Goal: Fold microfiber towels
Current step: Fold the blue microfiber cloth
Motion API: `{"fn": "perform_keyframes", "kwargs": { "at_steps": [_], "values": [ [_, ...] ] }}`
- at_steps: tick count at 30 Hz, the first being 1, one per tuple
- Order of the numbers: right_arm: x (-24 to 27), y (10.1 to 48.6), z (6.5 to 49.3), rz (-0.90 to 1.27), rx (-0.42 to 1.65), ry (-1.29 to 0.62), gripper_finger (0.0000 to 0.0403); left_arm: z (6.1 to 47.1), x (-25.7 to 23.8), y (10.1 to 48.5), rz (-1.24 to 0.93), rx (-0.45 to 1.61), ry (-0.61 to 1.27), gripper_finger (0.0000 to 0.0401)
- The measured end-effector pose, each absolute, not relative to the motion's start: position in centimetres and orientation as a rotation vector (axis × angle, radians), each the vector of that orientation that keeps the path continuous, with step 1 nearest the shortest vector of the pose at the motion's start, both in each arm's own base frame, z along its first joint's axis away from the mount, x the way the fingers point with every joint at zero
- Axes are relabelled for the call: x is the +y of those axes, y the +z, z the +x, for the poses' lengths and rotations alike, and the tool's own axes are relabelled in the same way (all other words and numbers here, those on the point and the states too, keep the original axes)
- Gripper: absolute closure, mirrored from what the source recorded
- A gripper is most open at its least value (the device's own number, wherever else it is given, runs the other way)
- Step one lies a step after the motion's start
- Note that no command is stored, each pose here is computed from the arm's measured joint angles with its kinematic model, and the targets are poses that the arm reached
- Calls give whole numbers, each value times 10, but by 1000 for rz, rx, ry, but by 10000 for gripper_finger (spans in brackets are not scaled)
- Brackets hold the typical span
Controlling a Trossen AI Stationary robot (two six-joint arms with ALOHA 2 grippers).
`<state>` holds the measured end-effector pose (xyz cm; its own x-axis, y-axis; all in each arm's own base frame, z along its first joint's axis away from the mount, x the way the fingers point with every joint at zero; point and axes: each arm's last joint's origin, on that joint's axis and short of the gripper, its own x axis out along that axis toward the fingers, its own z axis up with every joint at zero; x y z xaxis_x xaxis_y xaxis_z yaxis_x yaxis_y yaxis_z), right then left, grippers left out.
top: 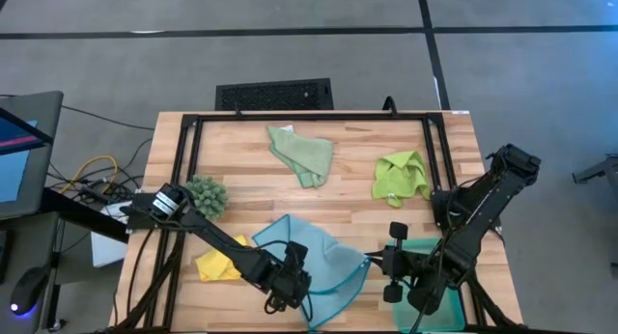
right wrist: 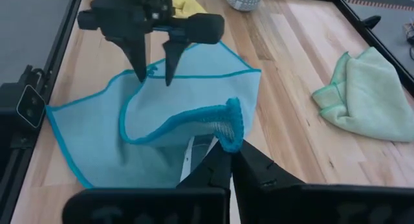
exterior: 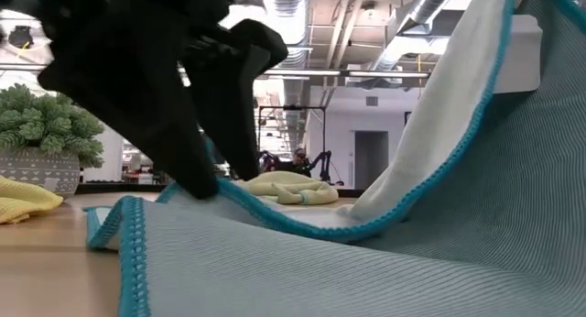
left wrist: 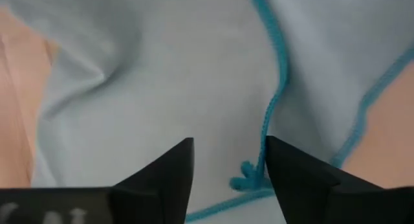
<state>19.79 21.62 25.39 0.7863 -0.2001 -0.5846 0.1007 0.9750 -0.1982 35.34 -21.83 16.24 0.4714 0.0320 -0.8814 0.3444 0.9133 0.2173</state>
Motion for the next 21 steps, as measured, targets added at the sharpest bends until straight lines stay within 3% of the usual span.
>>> {"fn": "perform_keyframes", "kwargs": {
  "at_steps": [5,13,21],
  "values": [
    [216,254,198,-160,646,-163,381,348,-218,155,352,1124,-279,254],
    [216,254,198,-159,646,-163,379,345,-216,153,403,1145,-241,389],
    [218,276,201,-196,591,-135,388,327,-228,221,623,1230,67,398]
  ]
}}
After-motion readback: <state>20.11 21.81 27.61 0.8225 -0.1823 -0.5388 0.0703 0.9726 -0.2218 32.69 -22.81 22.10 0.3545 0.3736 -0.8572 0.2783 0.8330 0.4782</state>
